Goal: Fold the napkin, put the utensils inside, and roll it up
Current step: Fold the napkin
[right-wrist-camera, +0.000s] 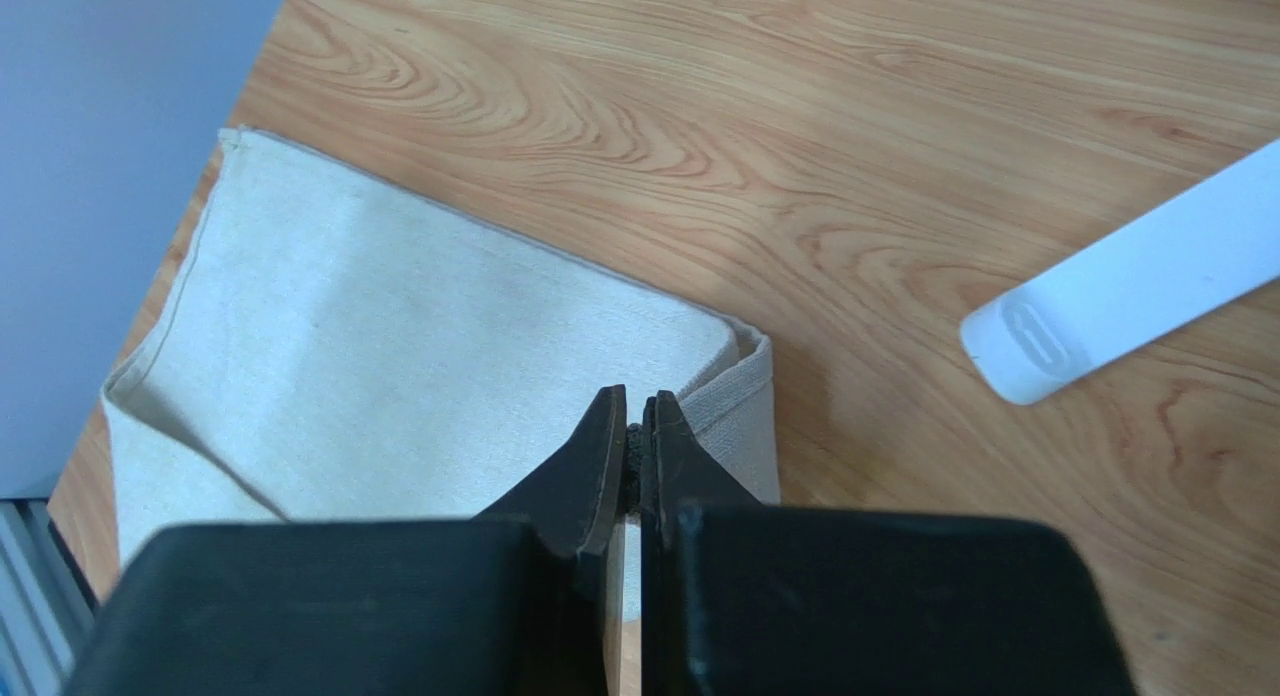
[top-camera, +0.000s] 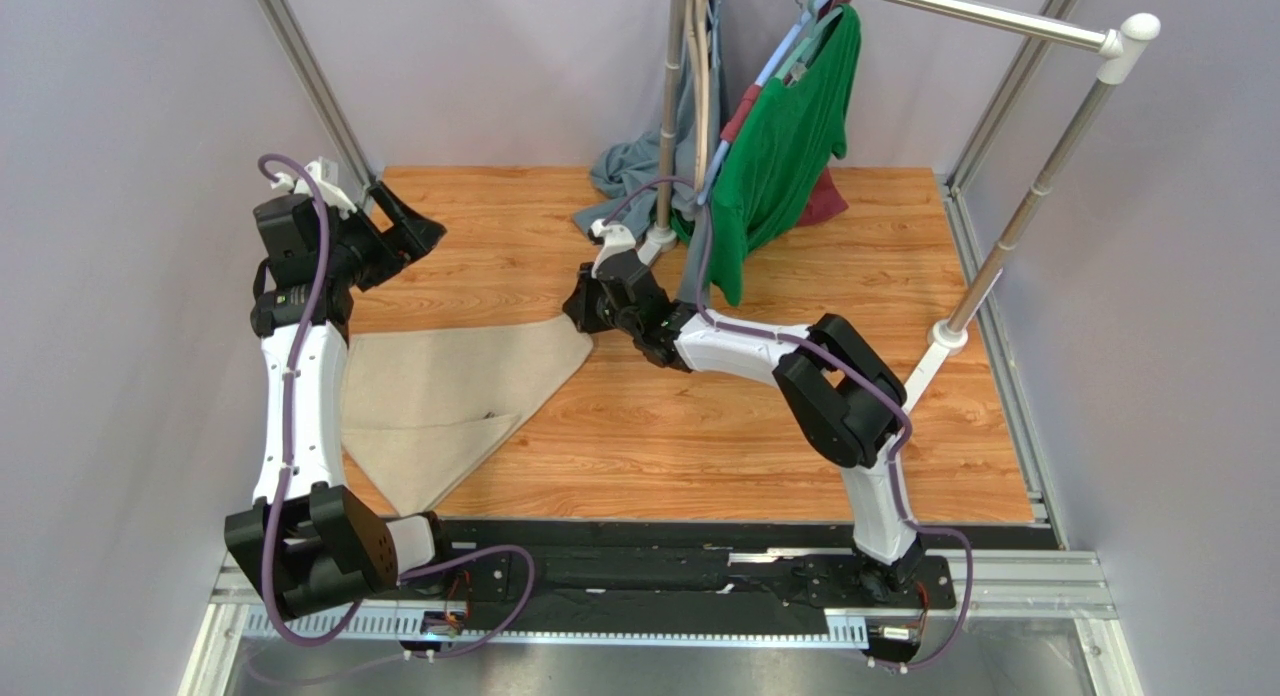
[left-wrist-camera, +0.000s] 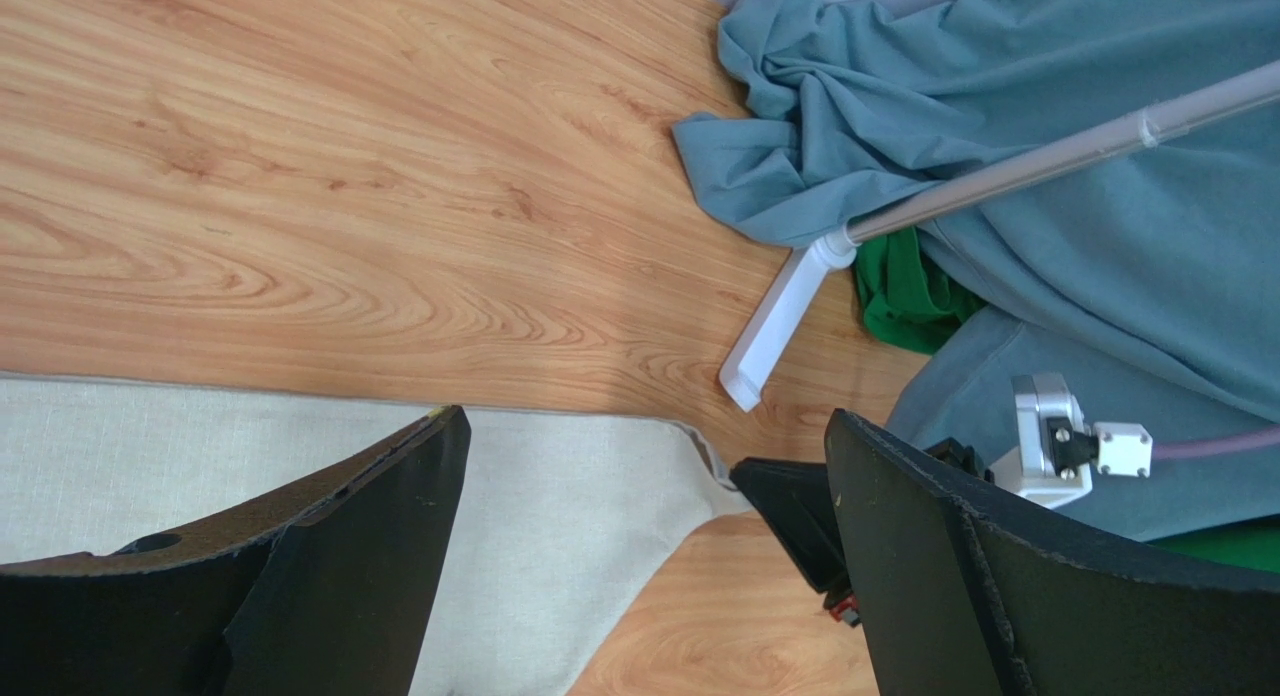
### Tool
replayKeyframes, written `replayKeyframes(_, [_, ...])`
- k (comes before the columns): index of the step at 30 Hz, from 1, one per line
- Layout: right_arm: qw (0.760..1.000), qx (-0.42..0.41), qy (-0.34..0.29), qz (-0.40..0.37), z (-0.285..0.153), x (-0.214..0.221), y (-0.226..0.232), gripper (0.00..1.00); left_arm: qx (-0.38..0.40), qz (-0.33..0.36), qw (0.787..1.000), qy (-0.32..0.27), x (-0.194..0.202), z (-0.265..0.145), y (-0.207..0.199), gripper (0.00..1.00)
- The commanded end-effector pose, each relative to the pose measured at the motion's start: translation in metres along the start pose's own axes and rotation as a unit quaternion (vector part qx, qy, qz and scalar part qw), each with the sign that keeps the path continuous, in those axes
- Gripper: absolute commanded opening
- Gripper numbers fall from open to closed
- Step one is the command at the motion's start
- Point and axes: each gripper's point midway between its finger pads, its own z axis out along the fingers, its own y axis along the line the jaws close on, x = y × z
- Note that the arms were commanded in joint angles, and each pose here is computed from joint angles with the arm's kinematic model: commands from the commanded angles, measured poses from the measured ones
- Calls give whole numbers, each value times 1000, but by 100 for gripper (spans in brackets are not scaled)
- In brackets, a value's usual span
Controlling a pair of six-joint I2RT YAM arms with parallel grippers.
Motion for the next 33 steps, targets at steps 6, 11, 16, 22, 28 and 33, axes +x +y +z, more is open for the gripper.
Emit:
replayKeyframes(6, [997,5,-73,-30,-17,-64,22,0,-1,12,1000,-17,-10,-7,-3,98])
replayKeyframes(11, [993,50,-89,-53,-17,-84,3,0,-3,9,1000,-13,-9,-4,-1,98])
replayKeyframes(16, [989,90,-102,-55,-19,-101,-28,0,-2,6,1000,-10,-8,-3,-1,98])
replayKeyframes(22, [985,117,-112,-59,-14,-118,-54,0,-3,4,1000,-5,-6,0,2,98])
replayKeyframes(28, [982,131,-117,-61,-7,-132,-69,0,-2,2,1000,-1,-5,2,2,98])
replayKeyframes(33, [978,146,-126,-73,-8,-142,-76,0,-3,1,1000,-1,-4,2,3,98])
